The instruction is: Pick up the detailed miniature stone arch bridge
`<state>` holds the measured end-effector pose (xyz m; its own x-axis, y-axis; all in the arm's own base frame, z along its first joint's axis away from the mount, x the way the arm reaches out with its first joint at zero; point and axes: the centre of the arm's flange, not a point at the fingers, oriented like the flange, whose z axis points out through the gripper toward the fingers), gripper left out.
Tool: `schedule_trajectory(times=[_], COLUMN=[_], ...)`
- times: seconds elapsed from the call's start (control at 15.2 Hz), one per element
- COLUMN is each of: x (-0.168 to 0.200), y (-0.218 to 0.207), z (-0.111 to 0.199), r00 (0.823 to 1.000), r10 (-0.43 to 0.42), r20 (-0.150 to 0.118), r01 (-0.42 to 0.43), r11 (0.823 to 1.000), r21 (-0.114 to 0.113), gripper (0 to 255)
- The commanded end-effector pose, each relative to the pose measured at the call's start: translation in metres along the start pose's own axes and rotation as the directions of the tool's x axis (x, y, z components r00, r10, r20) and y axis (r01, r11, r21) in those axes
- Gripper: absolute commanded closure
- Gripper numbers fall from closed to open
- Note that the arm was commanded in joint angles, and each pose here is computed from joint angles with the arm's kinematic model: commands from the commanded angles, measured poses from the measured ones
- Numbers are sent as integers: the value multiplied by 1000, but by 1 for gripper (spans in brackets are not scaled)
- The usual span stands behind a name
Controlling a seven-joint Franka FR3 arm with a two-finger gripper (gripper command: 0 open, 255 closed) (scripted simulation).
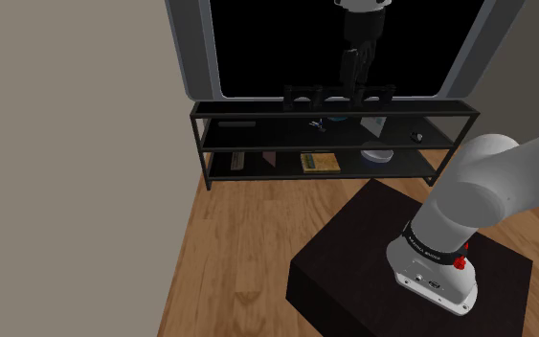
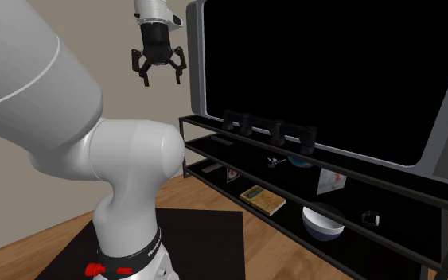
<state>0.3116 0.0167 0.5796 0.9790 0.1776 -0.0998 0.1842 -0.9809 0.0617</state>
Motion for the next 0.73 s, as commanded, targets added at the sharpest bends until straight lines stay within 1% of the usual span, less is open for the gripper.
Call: schedule_trajectory(times=[0.0,0.33,0.66], x=[0,4,13], y=[0,62,124], z=[0,22,44], r00=[1000,996,984], r10=[0,-85,-170], r20=[0,-25,-51], r01=[0,85,170], r11=[1000,996,985], r21=[0,1,0], gripper=[0,0,0])
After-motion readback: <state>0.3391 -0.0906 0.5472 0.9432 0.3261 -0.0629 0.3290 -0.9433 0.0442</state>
